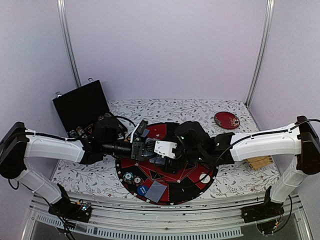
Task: Distribute texas hold em gaming equipment
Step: Pass from the right arm to the left, then pass from the left arm to the right
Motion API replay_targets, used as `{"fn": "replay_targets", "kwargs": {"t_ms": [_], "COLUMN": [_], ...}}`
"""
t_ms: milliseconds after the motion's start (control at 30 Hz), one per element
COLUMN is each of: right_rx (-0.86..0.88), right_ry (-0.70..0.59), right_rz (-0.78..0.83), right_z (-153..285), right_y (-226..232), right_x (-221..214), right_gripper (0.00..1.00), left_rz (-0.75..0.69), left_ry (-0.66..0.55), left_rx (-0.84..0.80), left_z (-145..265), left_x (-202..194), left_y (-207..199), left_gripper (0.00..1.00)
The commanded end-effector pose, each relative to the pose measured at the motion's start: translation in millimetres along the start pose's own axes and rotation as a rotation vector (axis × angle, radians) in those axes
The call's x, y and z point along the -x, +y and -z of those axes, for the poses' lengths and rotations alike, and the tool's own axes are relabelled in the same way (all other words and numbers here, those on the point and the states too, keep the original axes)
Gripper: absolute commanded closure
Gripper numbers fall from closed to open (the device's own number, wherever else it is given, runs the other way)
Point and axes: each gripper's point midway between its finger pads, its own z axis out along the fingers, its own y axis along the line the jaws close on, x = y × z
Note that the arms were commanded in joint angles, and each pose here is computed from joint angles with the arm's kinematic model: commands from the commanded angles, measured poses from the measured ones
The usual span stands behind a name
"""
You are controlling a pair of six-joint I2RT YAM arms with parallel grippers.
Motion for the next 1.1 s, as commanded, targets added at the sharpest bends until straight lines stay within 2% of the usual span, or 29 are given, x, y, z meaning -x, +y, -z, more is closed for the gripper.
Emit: {"fn": "replay_targets", "kwargs": {"t_ms": [0, 333, 500, 633, 733, 967, 1067], "right_rx": [-0.143, -0.151, -0.135, -0.125, -0.116, -0.106, -0.106], "right_ry": [-0.034, -0.048, -0.022, -0.003, 0.005, -0.02, -0.025], "right_rz": [0.116, 0.132, 0.125, 0.132, 0.131, 0.121, 0.119], "right_z": [16, 24, 18, 14, 12, 14, 14], "right_y": [-10, -10, -10, -9, -8, -8, -8], "right_x": [13, 11, 5, 4, 4, 10, 12], "right_gripper": [0.01, 0.01, 0.19, 0.27, 0.37, 0.39, 0.39], "left_rz": [0.015, 0.056, 0.059, 0.036, 0.011, -0.024, -0.022], "left_ry": [-0.027, 0.022, 0.039, 0.062, 0.071, 0.064, 0.067], "left_rx": [-0.03, -0.061, -0.084, -0.122, -0.14, -0.159, -0.16], "left_z": [7, 7, 5, 3, 2, -1, -3], "left_x": [8, -4, -7, -9, -10, -9, -10], "left_y": [-8, -9, -11, -19, -25, -33, -33], "left_gripper": [1.0, 1.0, 1.0, 0.99, 0.92, 0.74, 0.7]}}
